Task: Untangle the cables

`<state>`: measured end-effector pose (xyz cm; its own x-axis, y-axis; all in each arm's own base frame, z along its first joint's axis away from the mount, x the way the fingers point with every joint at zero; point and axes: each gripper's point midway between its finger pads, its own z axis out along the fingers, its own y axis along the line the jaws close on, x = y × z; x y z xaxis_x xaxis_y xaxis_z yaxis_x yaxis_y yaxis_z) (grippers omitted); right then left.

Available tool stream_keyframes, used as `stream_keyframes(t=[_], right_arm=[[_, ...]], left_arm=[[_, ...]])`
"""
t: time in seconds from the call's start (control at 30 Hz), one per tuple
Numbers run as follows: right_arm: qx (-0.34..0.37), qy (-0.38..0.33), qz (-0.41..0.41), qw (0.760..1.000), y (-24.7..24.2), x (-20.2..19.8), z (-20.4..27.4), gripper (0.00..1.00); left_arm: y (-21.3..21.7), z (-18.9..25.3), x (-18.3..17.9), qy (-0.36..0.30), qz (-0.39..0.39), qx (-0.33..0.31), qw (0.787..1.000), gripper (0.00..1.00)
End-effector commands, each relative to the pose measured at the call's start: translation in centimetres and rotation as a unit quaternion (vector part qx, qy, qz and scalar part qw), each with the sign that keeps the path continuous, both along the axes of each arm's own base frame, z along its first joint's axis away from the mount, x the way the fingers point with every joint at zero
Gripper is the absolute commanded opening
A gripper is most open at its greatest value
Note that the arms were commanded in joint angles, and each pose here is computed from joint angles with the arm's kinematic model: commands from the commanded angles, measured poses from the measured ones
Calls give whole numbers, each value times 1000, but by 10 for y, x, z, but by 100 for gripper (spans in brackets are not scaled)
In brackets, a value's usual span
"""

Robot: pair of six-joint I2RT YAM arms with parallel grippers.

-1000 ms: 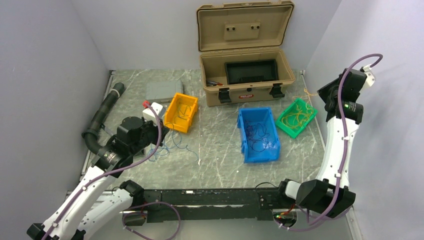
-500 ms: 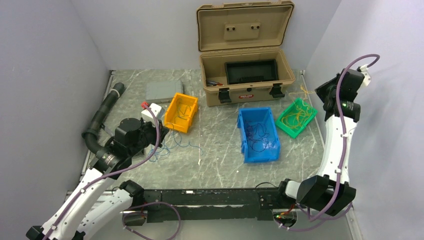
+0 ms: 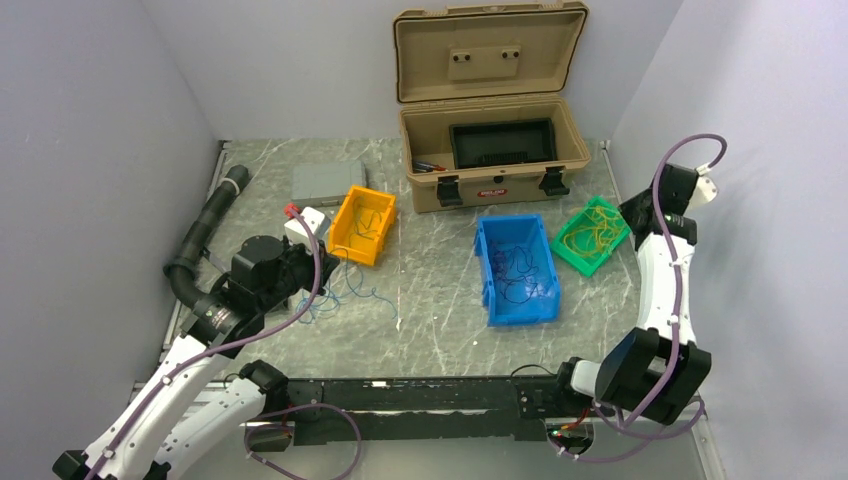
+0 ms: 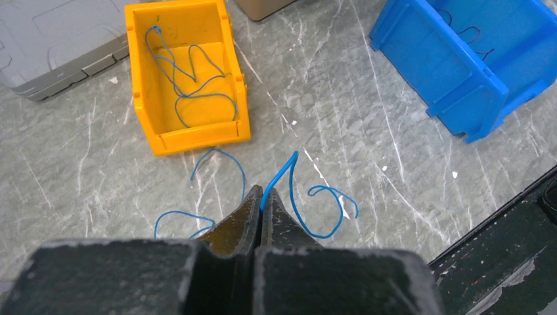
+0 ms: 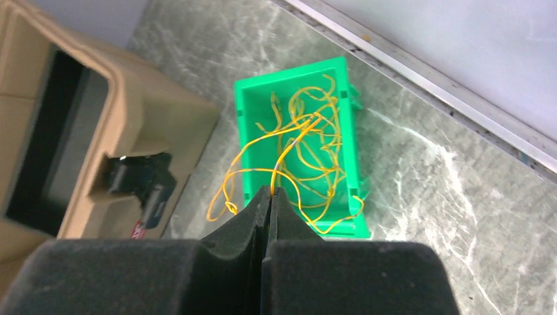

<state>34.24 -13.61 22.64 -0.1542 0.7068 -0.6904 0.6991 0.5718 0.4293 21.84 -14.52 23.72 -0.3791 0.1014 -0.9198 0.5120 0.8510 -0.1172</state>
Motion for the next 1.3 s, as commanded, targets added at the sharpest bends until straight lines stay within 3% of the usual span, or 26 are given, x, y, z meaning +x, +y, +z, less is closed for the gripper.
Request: stream_keyframes(t=[0.0, 0.27, 0.43, 0.73, 0.93, 1.1, 1.23, 1.27], right_arm=[[-7, 15, -56, 998, -20, 0, -24, 0], [-3, 71, -94, 993, -29, -12, -69, 0], [10, 56, -44, 997, -16, 5, -89, 0], [18, 131, -29, 991, -3, 33, -145, 0], [37, 169, -33, 984, 1, 31, -186, 0], [25, 179, -18, 983, 2, 30, -172, 1], [-2, 144, -14, 989, -1, 31, -131, 9], [-7, 135, -14, 991, 0, 29, -120, 16]], left_arm=[[-2, 6, 1, -14, -9, -4, 1000, 0], [-2, 5, 0, -12, -8, -4, 1000, 0], [-3, 5, 1, -11, -8, -2, 1000, 0], [-2, 2, 3, -6, -5, 1, 1000, 0], [-1, 1, 3, -6, -2, 3, 1000, 0], [-2, 0, 3, -4, -5, 3, 1000, 0], [-3, 0, 3, -2, -7, 4, 1000, 0], [-3, 0, 3, -2, -7, 3, 1000, 0]])
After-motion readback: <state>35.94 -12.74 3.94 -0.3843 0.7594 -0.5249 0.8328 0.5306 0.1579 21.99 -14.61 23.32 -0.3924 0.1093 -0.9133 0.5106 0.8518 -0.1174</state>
